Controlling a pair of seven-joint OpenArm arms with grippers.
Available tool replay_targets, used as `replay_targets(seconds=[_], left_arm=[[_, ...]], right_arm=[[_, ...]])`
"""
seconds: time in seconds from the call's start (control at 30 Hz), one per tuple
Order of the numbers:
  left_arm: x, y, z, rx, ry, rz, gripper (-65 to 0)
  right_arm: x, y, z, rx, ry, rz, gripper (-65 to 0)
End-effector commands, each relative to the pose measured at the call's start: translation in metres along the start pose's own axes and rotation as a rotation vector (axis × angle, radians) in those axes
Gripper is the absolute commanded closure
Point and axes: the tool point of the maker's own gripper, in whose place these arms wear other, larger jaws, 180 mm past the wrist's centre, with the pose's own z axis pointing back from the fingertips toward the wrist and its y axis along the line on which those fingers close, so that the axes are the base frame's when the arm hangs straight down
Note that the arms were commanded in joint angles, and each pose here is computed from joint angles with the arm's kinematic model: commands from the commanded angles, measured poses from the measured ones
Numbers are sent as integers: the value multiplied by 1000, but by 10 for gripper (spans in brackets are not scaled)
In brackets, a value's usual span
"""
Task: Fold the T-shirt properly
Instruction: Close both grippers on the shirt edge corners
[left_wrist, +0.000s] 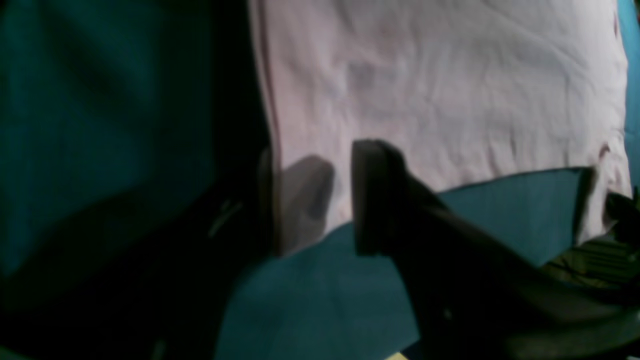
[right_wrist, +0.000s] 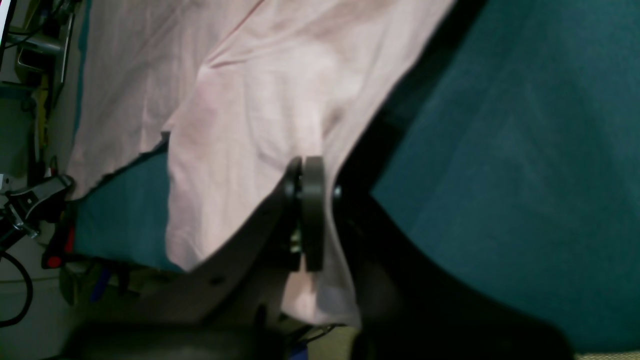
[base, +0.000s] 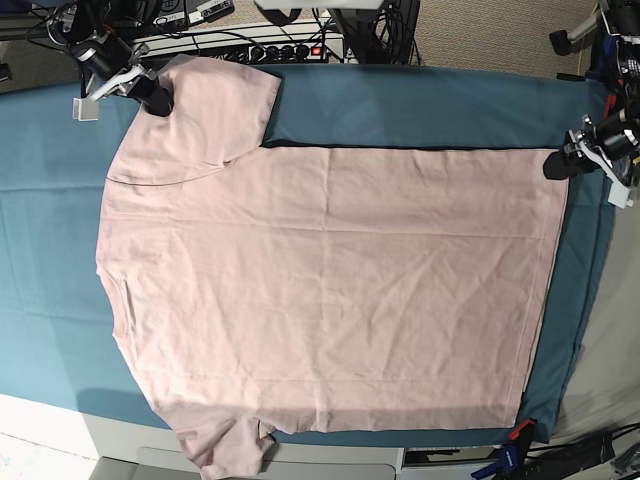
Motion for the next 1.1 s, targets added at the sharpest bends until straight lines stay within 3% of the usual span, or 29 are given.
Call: replay_targets(seconds=[0.0,0.17,0.43,0.53,0.73,1.07], left_arm=[[-17,9,3,43,91,-11,-245],[-17,9,3,43,92,-12,-241],[-17,9,3,44,90,-11,-103],[-16,9,3,44,89,-12,0],[-12,7,6,30,79,-18,0],[7,-16,11,-33,51,-148,0]], right_arm=[[0,-2,3,-15,18,20,0],[0,-2,3,-15,18,20,0],[0,-2,3,-15,18,20,0],[0,-2,3,-15,17,20,0],[1,-1,3,-11,13,20,0],[9,15,7,16,22,76,0]])
